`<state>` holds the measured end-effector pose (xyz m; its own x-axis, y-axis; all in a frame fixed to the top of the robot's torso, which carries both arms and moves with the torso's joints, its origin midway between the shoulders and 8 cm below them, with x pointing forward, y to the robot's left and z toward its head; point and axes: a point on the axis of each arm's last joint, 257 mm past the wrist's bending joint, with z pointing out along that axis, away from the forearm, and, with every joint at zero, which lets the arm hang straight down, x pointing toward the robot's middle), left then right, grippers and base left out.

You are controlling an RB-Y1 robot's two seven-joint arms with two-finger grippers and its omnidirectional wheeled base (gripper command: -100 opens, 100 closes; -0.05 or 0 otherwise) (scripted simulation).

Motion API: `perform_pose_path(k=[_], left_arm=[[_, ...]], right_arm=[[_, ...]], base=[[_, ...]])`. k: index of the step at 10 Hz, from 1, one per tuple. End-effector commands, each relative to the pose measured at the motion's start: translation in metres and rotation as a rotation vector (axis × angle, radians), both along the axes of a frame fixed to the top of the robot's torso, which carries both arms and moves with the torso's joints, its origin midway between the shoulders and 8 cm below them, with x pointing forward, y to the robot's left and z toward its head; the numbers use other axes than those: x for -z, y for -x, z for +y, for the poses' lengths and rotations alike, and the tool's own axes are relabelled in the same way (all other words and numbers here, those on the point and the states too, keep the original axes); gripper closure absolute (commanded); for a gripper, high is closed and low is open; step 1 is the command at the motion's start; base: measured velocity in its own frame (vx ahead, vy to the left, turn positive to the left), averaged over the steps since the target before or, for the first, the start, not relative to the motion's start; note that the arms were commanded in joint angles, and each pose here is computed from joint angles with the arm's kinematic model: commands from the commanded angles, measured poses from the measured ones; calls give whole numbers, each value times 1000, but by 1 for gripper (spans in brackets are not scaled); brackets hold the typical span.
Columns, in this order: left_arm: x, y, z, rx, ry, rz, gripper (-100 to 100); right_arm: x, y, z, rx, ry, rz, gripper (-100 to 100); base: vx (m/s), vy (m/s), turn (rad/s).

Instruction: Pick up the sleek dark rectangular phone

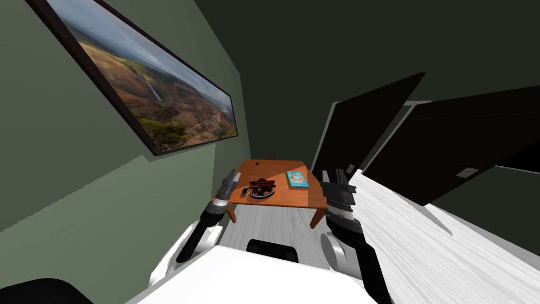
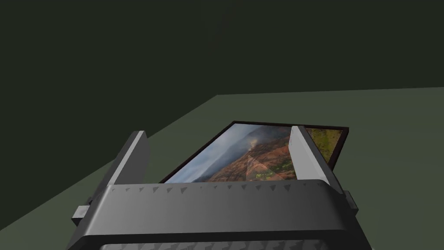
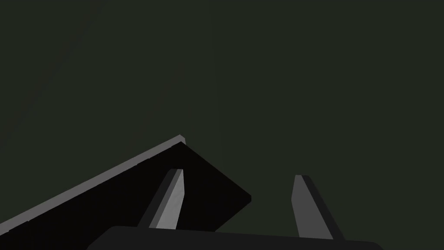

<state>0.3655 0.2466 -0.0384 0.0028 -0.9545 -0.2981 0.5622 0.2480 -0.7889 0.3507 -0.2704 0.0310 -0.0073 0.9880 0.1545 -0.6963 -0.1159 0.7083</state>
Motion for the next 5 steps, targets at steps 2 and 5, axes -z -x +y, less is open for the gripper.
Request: perform_pose_path(k=[2, 5], left_arm=[[24, -6, -3, 40, -34, 66, -100], [70, -15, -6, 93, -64, 188, -100]], right_arm=[[0, 0, 0, 0, 0, 0, 0], [0, 0, 0, 0, 0, 0, 0]], base=[[-7, 6, -104], [-8, 3, -129]])
